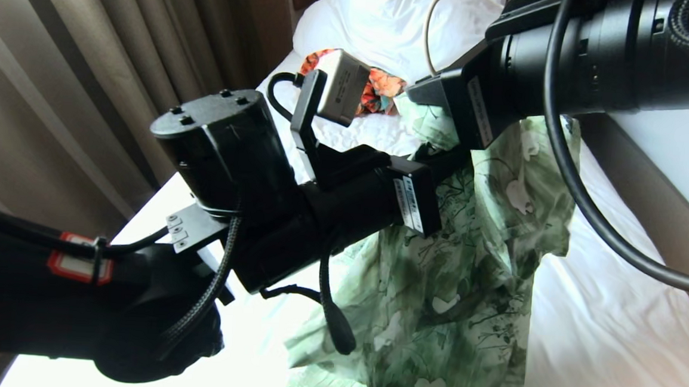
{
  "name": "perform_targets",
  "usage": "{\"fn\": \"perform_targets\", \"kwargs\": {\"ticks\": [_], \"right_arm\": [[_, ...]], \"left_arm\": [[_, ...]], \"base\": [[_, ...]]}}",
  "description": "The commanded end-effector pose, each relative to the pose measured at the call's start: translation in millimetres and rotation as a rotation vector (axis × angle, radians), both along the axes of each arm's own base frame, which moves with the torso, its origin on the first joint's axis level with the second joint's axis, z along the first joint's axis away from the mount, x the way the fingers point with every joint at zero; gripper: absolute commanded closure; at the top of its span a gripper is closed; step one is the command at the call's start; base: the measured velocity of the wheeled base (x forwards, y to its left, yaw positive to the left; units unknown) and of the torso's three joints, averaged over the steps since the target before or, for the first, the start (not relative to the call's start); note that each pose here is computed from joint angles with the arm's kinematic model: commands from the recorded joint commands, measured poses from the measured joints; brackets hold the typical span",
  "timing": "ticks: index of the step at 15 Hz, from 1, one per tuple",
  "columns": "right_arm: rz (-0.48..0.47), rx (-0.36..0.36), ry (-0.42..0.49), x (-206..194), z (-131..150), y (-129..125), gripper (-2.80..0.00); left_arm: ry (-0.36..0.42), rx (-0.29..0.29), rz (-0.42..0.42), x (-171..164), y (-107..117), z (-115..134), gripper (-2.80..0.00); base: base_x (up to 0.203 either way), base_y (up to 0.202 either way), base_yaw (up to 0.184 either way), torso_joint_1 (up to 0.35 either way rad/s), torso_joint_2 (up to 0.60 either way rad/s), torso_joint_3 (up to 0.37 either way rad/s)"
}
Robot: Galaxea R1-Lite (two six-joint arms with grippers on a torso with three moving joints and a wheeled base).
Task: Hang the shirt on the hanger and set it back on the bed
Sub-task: Take the clothes hanger out of the clothes
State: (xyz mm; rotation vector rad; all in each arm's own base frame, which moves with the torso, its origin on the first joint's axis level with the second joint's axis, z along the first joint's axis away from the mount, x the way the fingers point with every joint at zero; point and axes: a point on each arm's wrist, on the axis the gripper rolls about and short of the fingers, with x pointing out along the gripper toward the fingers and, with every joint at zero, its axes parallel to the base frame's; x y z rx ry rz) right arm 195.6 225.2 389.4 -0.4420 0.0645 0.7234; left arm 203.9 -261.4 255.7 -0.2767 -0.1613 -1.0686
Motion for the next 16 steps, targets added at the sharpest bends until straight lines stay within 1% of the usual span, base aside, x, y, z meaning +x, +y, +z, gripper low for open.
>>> {"fn": "perform_targets", "kwargs": {"ticks": [1, 4, 6, 7, 9, 10, 13, 14, 16], "right_arm": [[0.002, -0.004, 0.002, -0.3, -0.2, -0.3, 0.00], [-0.006, -0.004, 0.000, -0.5, 0.3, -0.9, 0.00], [-0.010, -0.014, 0.007, -0.3, -1.7, -0.7, 0.00], [-0.010, -0.013, 0.006, -0.9, -1.3, -1.4, 0.00], [-0.010, -0.012, 0.005, -1.3, -0.7, -2.0, 0.00], [-0.010, -0.013, 0.006, -1.3, -1.1, -1.9, 0.00], [-0.010, -0.014, 0.007, -1.3, -1.2, -1.9, 0.00], [-0.010, -0.013, 0.007, -1.3, -1.1, -2.0, 0.00], [-0.012, -0.014, 0.007, -1.7, -0.8, -2.4, 0.00]], "left_arm": [[-0.005, -0.010, 0.005, 1.4, 1.1, 1.2, 0.00], [-0.001, -0.015, 0.015, 2.5, 1.6, 1.0, 0.00], [-0.005, -0.014, 0.020, -1.4, 5.8, 5.1, 0.00], [0.001, 0.000, 0.019, -4.1, 7.9, 7.2, 0.00], [0.036, 0.063, 0.020, -9.6, 15.9, 10.3, 0.00], [0.044, 0.079, 0.025, -9.8, 18.5, 11.2, 0.00], [0.044, 0.079, 0.034, -7.3, 22.5, 10.6, 0.00], [0.042, 0.083, 0.025, -7.3, 24.4, 9.3, -2.80], [0.032, 0.073, 0.010, -9.8, 27.3, 12.6, -2.80]], "base": [[0.000, 0.000, 0.000, 0.000, 0.00, 0.000], [0.000, 0.000, 0.000, 0.000, 0.00, 0.000], [0.000, 0.000, 0.000, 0.000, 0.00, 0.000], [0.000, 0.000, 0.000, 0.000, 0.00, 0.000], [0.000, 0.000, 0.000, 0.000, 0.00, 0.000], [0.000, 0.000, 0.000, 0.000, 0.00, 0.000], [0.000, 0.000, 0.000, 0.000, 0.00, 0.000], [0.000, 0.000, 0.000, 0.000, 0.00, 0.000], [0.000, 0.000, 0.000, 0.000, 0.00, 0.000]]}}
